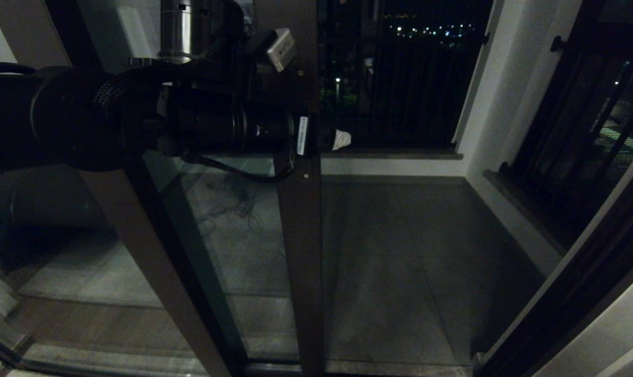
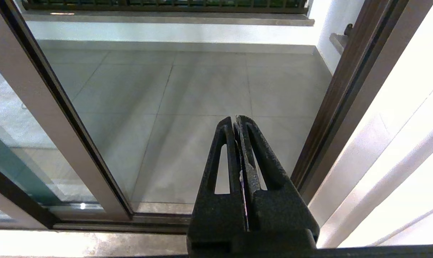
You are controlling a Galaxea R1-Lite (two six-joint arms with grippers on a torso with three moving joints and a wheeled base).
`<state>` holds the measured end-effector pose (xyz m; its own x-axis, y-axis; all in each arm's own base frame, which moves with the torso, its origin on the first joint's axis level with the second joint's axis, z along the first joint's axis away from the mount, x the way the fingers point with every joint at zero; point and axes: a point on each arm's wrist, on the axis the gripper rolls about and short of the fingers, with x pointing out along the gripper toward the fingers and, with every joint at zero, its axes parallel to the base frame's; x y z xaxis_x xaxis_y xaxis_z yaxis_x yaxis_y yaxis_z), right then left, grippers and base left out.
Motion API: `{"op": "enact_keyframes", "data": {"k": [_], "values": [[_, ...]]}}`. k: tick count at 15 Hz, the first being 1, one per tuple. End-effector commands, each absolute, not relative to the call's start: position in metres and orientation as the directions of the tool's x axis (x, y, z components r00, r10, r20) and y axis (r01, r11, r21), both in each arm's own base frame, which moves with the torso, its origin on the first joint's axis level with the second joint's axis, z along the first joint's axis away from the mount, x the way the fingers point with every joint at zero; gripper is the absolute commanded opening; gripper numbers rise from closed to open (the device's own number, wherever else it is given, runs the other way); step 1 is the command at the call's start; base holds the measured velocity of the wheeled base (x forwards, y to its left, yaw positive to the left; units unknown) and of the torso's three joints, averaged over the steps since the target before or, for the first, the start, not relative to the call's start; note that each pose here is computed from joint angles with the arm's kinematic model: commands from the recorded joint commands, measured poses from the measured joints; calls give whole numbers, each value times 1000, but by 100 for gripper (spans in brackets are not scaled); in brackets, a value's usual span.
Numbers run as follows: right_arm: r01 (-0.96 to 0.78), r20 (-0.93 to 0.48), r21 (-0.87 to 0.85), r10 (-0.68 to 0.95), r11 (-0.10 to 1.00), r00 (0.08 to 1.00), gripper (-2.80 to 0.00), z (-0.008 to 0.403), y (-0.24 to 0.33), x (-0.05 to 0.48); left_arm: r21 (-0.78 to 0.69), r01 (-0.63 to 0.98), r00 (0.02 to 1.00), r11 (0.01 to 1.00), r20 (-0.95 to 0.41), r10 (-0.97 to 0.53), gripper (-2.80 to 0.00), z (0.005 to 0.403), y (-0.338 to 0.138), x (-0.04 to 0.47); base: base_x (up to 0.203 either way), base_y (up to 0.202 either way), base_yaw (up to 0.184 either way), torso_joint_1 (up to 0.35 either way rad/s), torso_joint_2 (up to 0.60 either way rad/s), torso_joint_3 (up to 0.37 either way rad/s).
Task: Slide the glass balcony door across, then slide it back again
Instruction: Close the slid door
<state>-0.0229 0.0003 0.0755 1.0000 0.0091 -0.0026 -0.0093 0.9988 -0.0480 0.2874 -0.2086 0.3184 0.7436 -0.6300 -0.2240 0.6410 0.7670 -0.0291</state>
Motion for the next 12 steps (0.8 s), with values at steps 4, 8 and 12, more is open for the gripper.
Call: {"op": "enact_keyframes", "data": {"k": [4,8,12], "values": [[-9,-5,-49,9,999,1000,-280,75,0,-23,-31,639,745,769,-224,-628,0,318,-207,290,0,0,0,0,0,0],[-9,-5,-49,9,999,1000,-280,75,0,-23,-32,644,742,764,-216,-634,0,318,-213,298,0,0,0,0,0,0],[-9,-5,-49,9,999,1000,-280,75,0,-23,-33,647,738,762,-227,-636,0,312,-218,304,0,0,0,0,0,0]]}}
